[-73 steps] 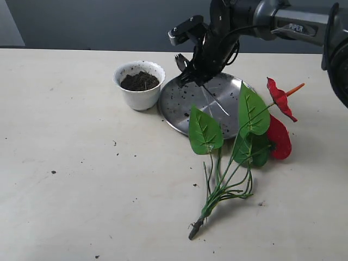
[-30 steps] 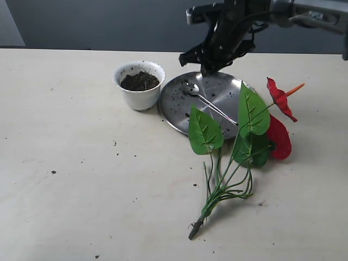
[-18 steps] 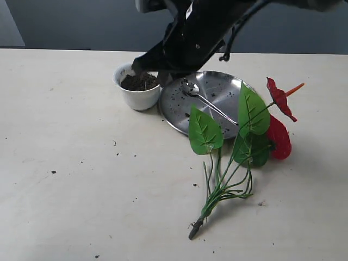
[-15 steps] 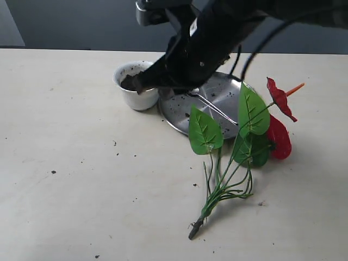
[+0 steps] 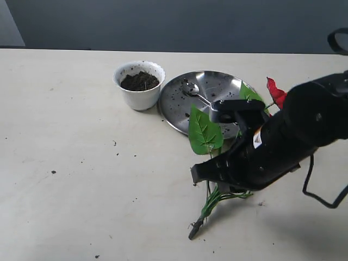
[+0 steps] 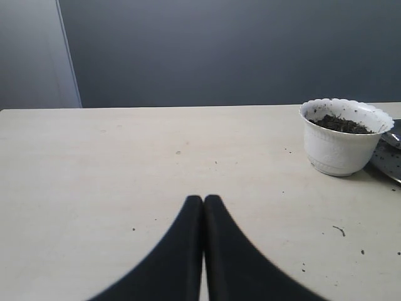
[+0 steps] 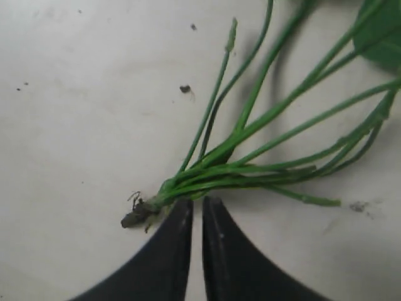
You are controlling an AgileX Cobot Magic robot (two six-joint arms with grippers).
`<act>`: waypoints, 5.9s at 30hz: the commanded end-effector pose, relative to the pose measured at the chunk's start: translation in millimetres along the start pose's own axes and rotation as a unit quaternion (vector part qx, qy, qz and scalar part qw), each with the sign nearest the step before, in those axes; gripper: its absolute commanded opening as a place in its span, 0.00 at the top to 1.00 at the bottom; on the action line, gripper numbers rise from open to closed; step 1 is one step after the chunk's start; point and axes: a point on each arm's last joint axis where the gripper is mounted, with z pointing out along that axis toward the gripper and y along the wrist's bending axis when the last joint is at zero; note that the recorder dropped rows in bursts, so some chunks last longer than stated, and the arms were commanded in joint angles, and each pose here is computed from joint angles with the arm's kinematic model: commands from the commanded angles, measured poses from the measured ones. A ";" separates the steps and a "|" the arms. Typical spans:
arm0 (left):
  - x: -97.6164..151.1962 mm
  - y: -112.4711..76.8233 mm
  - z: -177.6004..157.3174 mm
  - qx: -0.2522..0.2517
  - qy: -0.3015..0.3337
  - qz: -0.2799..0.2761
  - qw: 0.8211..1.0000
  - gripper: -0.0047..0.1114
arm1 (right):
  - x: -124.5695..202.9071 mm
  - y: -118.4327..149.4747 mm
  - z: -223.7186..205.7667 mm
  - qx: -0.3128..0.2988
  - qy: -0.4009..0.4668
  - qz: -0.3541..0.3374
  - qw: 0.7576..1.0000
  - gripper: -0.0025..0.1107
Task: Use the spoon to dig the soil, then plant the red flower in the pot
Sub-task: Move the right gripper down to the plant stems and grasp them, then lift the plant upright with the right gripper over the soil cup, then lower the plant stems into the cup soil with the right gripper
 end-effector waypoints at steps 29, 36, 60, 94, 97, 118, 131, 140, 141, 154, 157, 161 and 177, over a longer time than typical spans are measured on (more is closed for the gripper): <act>1.1 -0.4 0.0 0.003 0.000 -0.003 1.000 0.95 | 10.9 -20.1 21.5 -0.027 -0.133 0.183 0.974 0.59; 1.1 -0.4 0.0 0.003 0.000 -0.003 1.000 0.95 | 11.3 -22.1 32.4 -0.018 -0.119 0.196 0.973 0.59; 1.1 -0.4 0.0 0.003 0.000 -0.003 1.000 0.95 | 8.7 -26.8 62.5 -0.006 -0.113 0.209 0.971 0.70; 1.1 -0.4 0.0 0.003 0.000 -0.003 1.000 0.95 | -203.1 71.1 1.6 -0.064 -0.583 -0.262 0.766 0.98; 1.1 -0.4 0.0 0.003 0.000 -0.003 1.000 0.95 | -220.3 75.6 18.6 -0.047 -0.589 -0.285 0.755 0.98; 1.1 -0.4 0.0 0.003 0.000 -0.003 1.000 0.95 | -259.6 65.0 76.0 -0.015 -0.567 -0.292 0.770 0.98; 1.1 -0.4 0.0 0.003 0.000 -0.003 1.000 0.95 | -254.0 56.6 108.8 -0.029 -0.519 -0.260 0.814 0.98; 1.1 -0.4 0.0 0.003 0.000 -0.003 1.000 0.95 | -246.6 52.3 128.4 -0.027 -0.459 -0.235 0.856 0.98; 1.1 -0.4 0.0 0.003 0.000 -0.003 1.000 0.95 | -246.0 53.3 128.8 -0.027 -0.458 -0.236 0.857 0.98; 1.1 -0.4 0.0 0.003 0.000 -0.003 1.000 0.95 | -233.8 59.8 141.0 -0.025 -0.391 -0.206 0.897 0.98; 1.1 -0.4 0.0 0.003 0.000 -0.003 1.000 0.95 | -232.2 58.4 143.0 -0.022 -0.377 -0.198 0.904 0.98; 1.1 -0.4 0.0 0.003 0.000 -0.003 1.000 0.95 | -231.2 57.7 144.0 -0.019 -0.369 -0.198 0.908 0.98; 1.1 -0.4 0.0 0.003 0.000 -0.003 1.000 0.95 | -224.9 53.3 150.3 -0.006 -0.328 -0.196 0.924 0.98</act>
